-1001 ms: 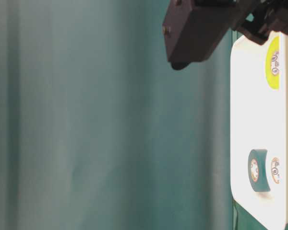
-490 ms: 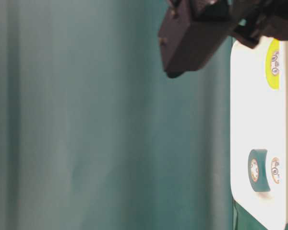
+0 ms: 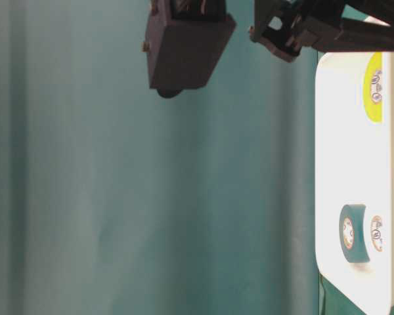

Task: Put the tape into the white case with the right arm.
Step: 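Lift the orange-red tape and carry it to the tray's upper right, then release the orange-red tape and withdraw the right gripper rightward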

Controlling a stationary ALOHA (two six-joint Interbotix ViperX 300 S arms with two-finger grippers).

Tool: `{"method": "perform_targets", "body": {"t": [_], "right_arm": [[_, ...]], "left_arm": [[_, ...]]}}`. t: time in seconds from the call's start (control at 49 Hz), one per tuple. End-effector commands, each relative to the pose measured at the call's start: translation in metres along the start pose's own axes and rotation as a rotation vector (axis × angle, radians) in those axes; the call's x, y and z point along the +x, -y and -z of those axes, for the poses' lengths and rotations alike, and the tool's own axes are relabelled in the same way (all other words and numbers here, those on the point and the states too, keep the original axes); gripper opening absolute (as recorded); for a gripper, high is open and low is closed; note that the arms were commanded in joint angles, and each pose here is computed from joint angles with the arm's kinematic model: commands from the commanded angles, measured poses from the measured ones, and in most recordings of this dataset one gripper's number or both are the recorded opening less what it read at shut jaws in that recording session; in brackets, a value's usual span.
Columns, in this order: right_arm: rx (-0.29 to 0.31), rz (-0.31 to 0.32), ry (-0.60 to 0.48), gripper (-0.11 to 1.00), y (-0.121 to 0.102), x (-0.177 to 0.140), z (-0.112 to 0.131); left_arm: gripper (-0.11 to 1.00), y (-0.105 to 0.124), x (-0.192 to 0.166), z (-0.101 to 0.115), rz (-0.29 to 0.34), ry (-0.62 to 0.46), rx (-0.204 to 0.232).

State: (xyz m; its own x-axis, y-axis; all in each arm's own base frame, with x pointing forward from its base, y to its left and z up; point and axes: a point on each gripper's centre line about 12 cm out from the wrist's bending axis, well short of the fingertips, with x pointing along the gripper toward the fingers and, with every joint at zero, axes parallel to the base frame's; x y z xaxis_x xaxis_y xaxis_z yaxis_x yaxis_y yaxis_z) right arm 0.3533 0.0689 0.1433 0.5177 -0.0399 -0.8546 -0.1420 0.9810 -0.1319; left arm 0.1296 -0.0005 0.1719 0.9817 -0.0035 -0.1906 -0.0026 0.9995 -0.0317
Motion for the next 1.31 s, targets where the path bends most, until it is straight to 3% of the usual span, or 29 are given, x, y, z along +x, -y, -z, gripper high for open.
{"method": "perform_targets", "body": {"t": [0.0,0.306,0.592,0.797,1.123,1.287], "right_arm": [[0.029,0.015,0.060,0.01,0.011,-0.015,-0.018],[0.162,0.123,0.052,0.01,0.075,-0.025,-0.028],[0.306,0.252,0.041,0.01,0.153,-0.028,-0.010],[0.355,0.341,0.066,0.01,0.203,-0.033,0.004],[0.441,0.398,0.074,0.01,0.251,-0.023,0.030],[0.447,0.394,0.073,0.01,0.253,-0.018,0.032]], "left_arm": [[0.00,0.000,0.000,-0.006,0.002,0.017,-0.001],[0.00,0.000,0.000,-0.005,0.002,0.015,-0.004],[0.00,0.000,0.000,-0.004,0.000,0.014,-0.006],[0.00,0.000,0.000,-0.005,0.002,0.015,-0.006],[0.00,0.000,0.000,-0.005,0.002,0.015,-0.004],[0.00,0.000,0.000,-0.005,0.002,0.015,-0.006]]}}
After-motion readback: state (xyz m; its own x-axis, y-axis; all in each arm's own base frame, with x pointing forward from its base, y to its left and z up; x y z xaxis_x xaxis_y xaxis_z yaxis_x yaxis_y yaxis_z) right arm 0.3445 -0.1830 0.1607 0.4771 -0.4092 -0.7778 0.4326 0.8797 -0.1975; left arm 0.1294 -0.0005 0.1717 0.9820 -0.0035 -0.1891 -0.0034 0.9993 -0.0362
